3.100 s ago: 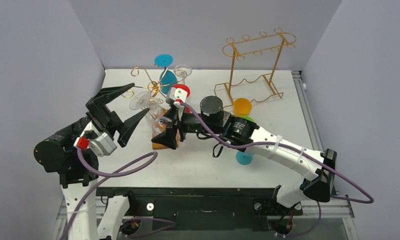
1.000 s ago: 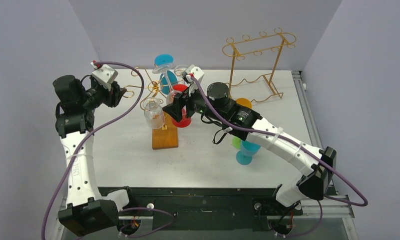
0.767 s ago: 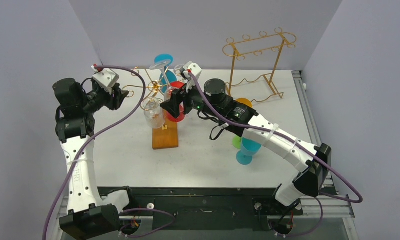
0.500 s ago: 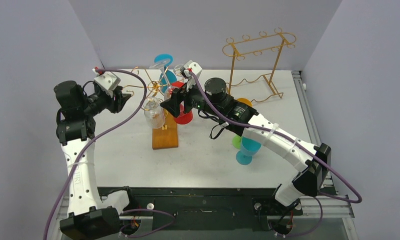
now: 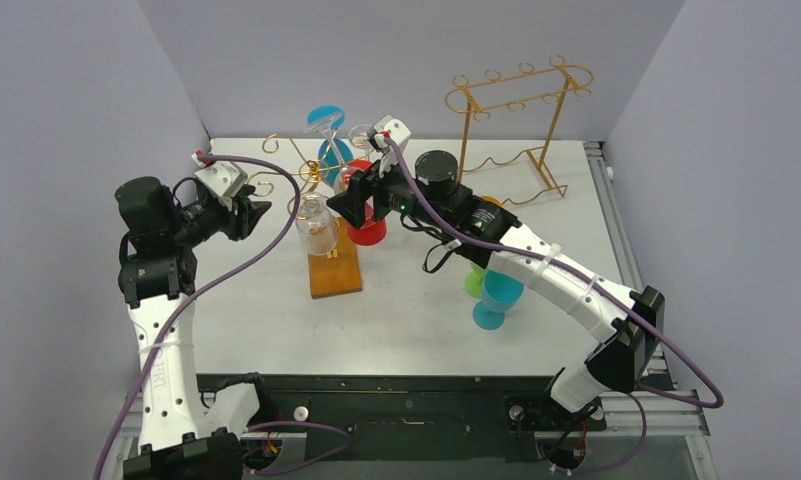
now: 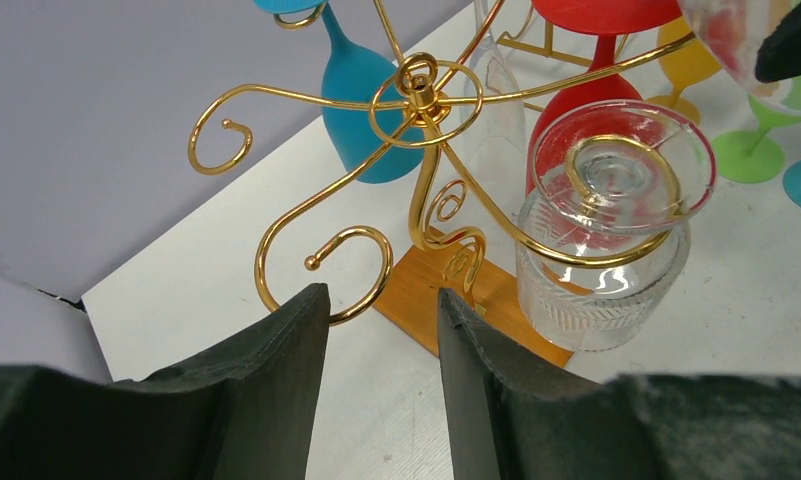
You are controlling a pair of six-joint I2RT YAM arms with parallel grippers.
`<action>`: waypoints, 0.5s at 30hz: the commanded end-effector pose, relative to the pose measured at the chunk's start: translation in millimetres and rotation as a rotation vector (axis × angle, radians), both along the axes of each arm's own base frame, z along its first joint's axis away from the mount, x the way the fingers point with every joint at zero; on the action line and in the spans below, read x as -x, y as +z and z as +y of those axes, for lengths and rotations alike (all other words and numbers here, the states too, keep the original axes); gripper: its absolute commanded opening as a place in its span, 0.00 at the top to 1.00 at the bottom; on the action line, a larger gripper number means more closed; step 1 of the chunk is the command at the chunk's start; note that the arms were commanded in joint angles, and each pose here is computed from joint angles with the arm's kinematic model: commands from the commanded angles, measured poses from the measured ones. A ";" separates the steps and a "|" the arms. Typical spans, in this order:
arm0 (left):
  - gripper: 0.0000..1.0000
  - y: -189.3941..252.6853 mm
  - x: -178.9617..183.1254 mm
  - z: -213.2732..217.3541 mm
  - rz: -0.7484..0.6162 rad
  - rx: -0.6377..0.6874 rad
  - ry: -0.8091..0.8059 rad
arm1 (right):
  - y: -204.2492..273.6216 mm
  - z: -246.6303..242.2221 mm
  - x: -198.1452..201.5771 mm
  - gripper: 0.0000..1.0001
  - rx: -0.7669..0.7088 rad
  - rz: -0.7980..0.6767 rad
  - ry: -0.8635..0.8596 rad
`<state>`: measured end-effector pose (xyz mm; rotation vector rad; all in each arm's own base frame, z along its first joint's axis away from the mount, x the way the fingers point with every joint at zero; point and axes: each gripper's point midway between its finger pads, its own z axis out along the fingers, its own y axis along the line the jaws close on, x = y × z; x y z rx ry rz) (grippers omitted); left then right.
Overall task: Place the wine glass upside down on the wine glass rack
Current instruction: Adjust the wine rack at the center of the board.
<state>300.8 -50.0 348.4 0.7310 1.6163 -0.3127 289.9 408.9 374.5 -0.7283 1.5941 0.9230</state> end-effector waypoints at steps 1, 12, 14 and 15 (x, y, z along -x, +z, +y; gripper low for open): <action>0.60 -10.5 12.0 -13.5 0.060 0.050 -0.042 | 24.5 -13.0 -23.6 1.00 -0.034 -0.080 -0.074; 0.60 -10.0 22.1 -35.0 0.081 0.109 -0.122 | 16.8 -26.0 -34.2 1.00 -0.010 -0.084 -0.105; 0.60 -11.5 24.7 -39.3 0.089 0.119 -0.142 | 15.4 -28.7 -36.1 1.00 -0.006 -0.084 -0.112; 0.60 -13.0 25.7 -41.1 0.096 0.124 -0.149 | 14.4 -30.1 -36.9 1.00 -0.004 -0.084 -0.115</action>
